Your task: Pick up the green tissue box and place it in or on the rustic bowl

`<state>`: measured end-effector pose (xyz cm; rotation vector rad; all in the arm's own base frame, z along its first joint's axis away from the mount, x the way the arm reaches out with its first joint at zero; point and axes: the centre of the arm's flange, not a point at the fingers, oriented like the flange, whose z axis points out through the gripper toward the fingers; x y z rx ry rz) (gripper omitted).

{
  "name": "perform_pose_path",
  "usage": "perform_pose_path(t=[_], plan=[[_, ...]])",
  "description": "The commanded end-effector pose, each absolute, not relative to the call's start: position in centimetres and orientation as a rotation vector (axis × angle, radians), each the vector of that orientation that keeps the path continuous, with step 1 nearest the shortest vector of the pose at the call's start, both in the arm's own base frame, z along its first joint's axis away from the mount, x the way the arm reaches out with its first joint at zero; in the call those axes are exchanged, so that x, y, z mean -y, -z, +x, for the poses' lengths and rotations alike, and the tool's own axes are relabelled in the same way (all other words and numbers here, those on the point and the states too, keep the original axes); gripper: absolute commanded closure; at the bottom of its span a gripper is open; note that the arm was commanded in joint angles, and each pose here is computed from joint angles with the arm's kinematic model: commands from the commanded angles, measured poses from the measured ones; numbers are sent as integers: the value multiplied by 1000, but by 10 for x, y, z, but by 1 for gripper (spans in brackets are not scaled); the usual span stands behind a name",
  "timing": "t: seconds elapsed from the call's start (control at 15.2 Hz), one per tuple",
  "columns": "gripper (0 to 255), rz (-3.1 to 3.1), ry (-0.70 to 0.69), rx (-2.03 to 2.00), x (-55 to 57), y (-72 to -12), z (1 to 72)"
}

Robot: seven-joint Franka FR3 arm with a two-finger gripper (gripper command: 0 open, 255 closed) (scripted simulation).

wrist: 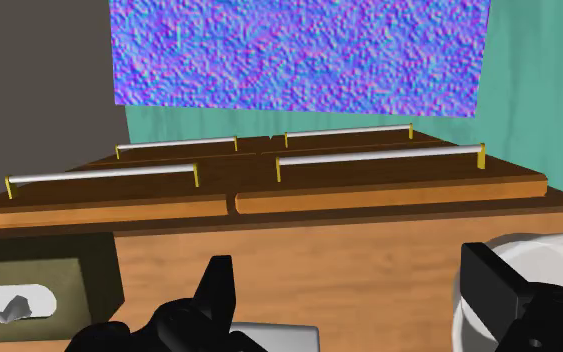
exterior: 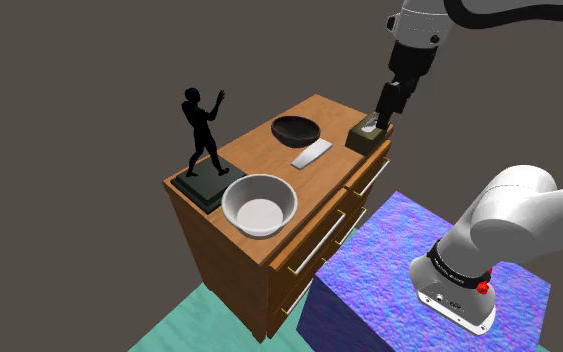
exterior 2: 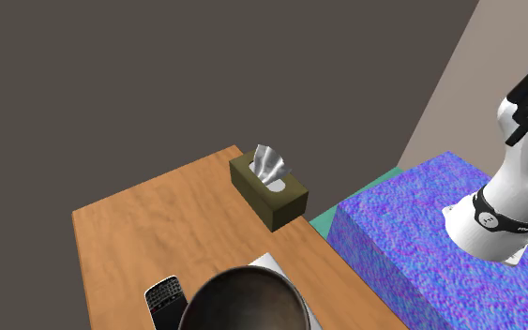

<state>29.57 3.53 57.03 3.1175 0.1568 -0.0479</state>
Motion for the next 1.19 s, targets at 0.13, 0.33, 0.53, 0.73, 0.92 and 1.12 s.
perform_pose_path(t=[0.13, 0.33, 0.53, 0.73, 0.92, 1.12], plan=[[0, 3144, 18, -99, -11, -561, 306], [0, 3182, -28, -12, 27, -547, 321], [0, 3217, -75, 78, 64, -532, 334], [0, 3248, -124, 170, 102, -516, 346], [0, 3276, -173, 264, 139, -498, 356], [0, 3300, -223, 361, 177, -480, 364]])
